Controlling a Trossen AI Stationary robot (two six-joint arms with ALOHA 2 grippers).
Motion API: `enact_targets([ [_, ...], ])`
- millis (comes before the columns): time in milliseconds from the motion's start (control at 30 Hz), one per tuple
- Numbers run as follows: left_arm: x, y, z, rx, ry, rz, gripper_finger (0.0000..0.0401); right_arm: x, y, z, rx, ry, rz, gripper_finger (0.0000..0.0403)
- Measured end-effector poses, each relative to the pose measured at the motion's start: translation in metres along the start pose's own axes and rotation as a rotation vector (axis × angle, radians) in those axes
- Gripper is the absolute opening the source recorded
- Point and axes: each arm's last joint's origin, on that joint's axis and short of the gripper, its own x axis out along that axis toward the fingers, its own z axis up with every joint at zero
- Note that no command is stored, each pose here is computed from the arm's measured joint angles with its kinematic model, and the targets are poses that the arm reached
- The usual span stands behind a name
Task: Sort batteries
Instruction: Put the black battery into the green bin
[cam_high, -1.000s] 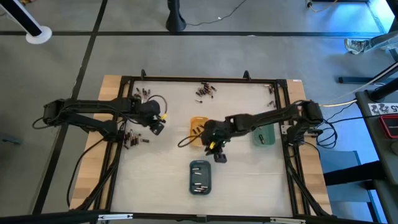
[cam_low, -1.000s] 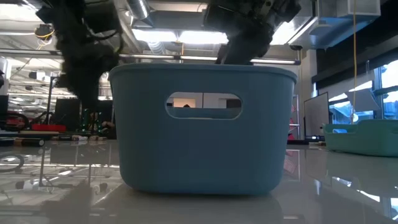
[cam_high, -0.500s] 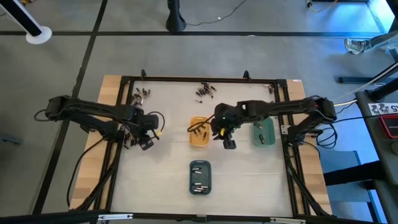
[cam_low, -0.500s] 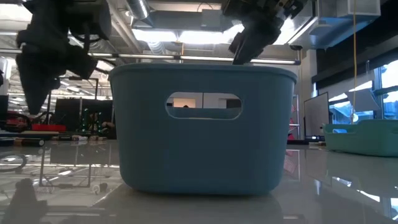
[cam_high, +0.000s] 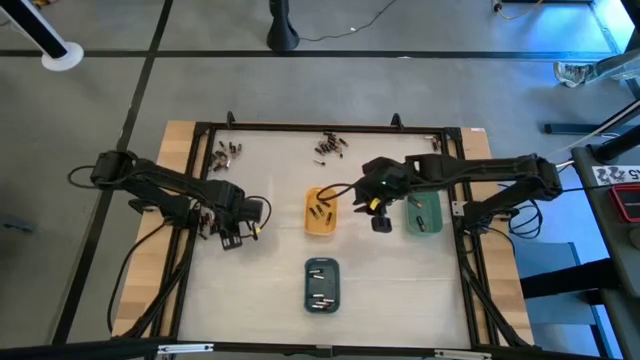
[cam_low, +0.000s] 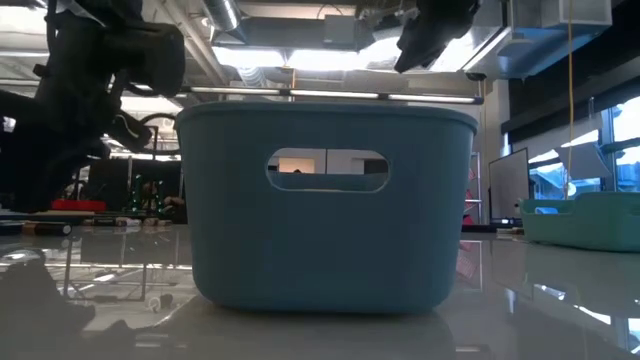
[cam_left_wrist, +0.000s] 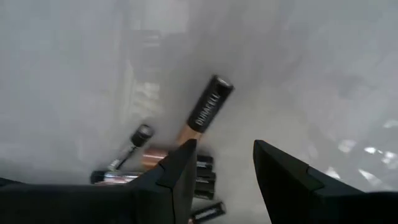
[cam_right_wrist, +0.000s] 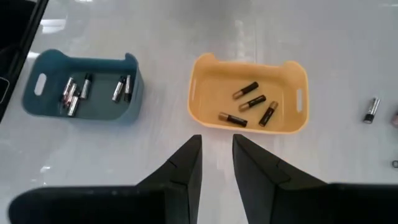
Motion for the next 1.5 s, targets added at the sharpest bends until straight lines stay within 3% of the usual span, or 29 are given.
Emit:
enact_targets([
  [333,0.0,-0.003,0.007,0.115,-0.088,0.009,0.0147,-0.003,0.001,-0.01,0.054,0.096,-0.003,0.0092],
  [500,0.0,-0.002,0.007,0.143,-0.091,0.035,0.0147,-0.019,0.002,-0.013,0.015,0.09,-0.053,0.0092],
  [700,0.016,-0.002,0.007,0.153,-0.031,0.056,0.0147,-0.049,0.004,-0.019,-0.071,0.04,-0.118,0.0092],
  [900,0.034,-0.006,0.017,0.128,0.056,0.08,0.0147,-0.07,0.007,-0.043,-0.141,-0.078,-0.148,0.0092],
  [1033,0.039,-0.007,0.02,0.102,0.076,0.079,0.0124,-0.084,0.008,-0.061,-0.029,-0.181,-0.171,0.0092],
  [1233,0.037,-0.007,0.02,0.112,0.066,0.069,0.004,-0.091,0.012,-0.09,0.233,-0.317,-0.155,0.0092],
  [1500,0.02,-0.01,0.027,0.208,-0.022,0.058,0.0035,-0.066,0.009,-0.113,0.439,-0.4,-0.152,0.0092],
])
